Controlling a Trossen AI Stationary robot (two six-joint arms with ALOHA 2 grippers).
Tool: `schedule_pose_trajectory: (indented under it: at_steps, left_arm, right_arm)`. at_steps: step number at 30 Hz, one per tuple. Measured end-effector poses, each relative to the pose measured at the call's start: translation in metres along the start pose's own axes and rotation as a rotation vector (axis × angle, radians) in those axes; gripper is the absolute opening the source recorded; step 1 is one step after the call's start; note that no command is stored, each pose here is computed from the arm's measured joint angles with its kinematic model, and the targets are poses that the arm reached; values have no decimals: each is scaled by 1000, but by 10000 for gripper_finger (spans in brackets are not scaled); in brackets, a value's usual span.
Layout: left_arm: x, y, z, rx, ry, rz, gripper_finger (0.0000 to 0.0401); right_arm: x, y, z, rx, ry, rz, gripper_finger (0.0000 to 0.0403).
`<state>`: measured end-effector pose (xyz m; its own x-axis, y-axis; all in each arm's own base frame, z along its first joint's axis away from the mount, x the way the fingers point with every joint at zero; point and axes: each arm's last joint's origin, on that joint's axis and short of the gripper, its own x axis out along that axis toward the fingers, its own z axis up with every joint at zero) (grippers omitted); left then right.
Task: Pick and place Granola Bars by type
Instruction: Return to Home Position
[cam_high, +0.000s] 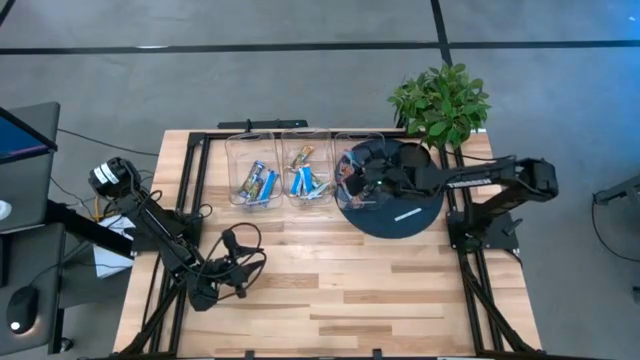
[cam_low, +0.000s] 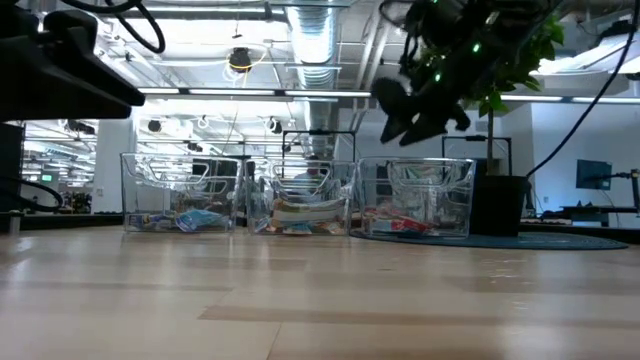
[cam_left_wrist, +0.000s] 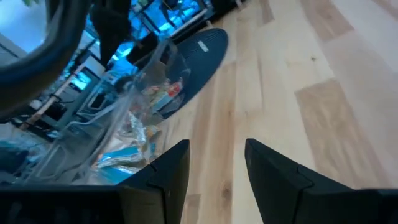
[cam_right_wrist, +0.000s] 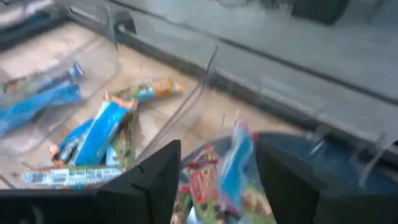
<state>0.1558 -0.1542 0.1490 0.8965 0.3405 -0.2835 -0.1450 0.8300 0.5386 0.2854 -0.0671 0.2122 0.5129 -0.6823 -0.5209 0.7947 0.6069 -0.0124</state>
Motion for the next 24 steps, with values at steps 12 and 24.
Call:
schedule_pose_trajectory:
  at_steps: [12,24]
  left_arm:
    - [5,16,9,-176,-68,441,151]
    - [53,35,41,49,-284,-307,139]
  right_arm:
    - [-90,29,9,-428,-215,246,200]
    - [-136,45,-3,-602,-308,399,198]
